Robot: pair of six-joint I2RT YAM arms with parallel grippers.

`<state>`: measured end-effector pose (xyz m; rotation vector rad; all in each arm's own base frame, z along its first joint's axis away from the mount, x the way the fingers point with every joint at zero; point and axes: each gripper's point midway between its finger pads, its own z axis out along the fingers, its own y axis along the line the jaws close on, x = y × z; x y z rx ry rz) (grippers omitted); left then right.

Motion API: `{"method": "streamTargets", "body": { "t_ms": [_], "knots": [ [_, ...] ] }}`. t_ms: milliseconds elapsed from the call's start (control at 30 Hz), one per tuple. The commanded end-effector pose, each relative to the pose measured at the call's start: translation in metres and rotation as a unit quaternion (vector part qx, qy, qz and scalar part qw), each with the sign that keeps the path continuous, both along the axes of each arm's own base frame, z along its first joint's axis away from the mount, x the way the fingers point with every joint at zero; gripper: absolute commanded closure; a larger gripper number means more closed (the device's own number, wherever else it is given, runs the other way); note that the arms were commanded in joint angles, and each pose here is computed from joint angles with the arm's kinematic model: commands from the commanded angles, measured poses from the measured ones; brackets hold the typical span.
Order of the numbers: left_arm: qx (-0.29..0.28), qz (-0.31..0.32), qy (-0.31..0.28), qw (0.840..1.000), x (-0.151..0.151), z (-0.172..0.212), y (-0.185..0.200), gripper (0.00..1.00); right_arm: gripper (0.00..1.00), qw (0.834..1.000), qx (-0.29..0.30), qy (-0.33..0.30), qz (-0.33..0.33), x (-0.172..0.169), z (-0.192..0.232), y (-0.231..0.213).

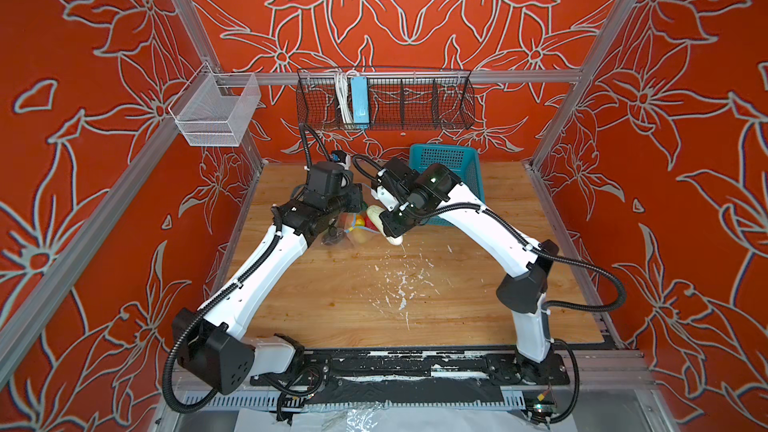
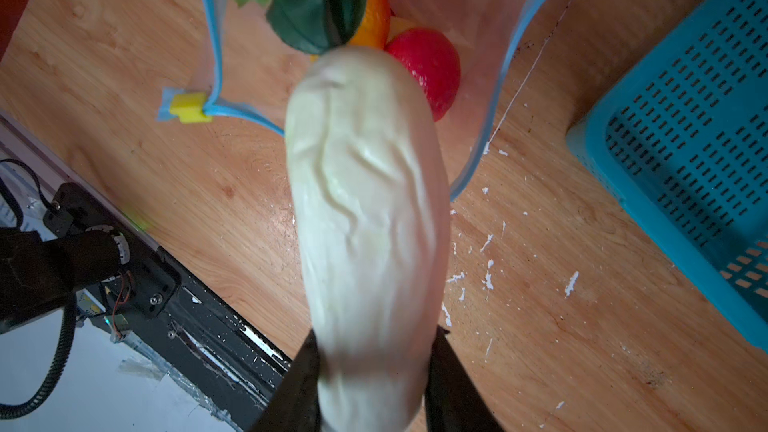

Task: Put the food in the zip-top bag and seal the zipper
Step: 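Lower the radish into the open bag and release it from the right gripper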

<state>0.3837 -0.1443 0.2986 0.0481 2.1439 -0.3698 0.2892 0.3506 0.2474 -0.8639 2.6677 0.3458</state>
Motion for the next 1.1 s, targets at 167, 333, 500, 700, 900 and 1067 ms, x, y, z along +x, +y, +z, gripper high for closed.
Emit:
{"method": "streamTargets", "body": {
  "t_ms": [167,333,500,700,900,1067],
  "knots": [
    [-0.013,-0.013,-0.02,1.0,-0.004,0.015,-0.007,1.0,0.98,1.0,0.002,-0.02,-0.012,0.017,0.005,0.012],
    [-0.016,-0.013,-0.02,1.0,-0.004,0.016,-0.007,1.0,0.98,0.998,0.038,-0.031,-0.042,0.037,0.008,0.02],
    [-0.019,-0.015,-0.018,1.0,-0.004,0.015,-0.008,1.0,0.98,0.995,0.07,-0.04,-0.064,0.054,0.008,0.029],
    [-0.021,-0.015,-0.019,0.999,-0.005,0.016,-0.009,1.0,0.98,0.992,0.09,-0.051,-0.077,0.067,0.006,0.038],
    [-0.028,-0.019,-0.018,0.999,-0.006,0.018,-0.011,1.0,0.98,0.988,0.111,-0.053,-0.09,0.076,0.001,0.048],
    [-0.031,-0.02,-0.018,0.999,-0.006,0.018,-0.011,1.0,0.98,0.983,0.145,-0.052,-0.104,0.084,-0.001,0.061]
  ]
}}
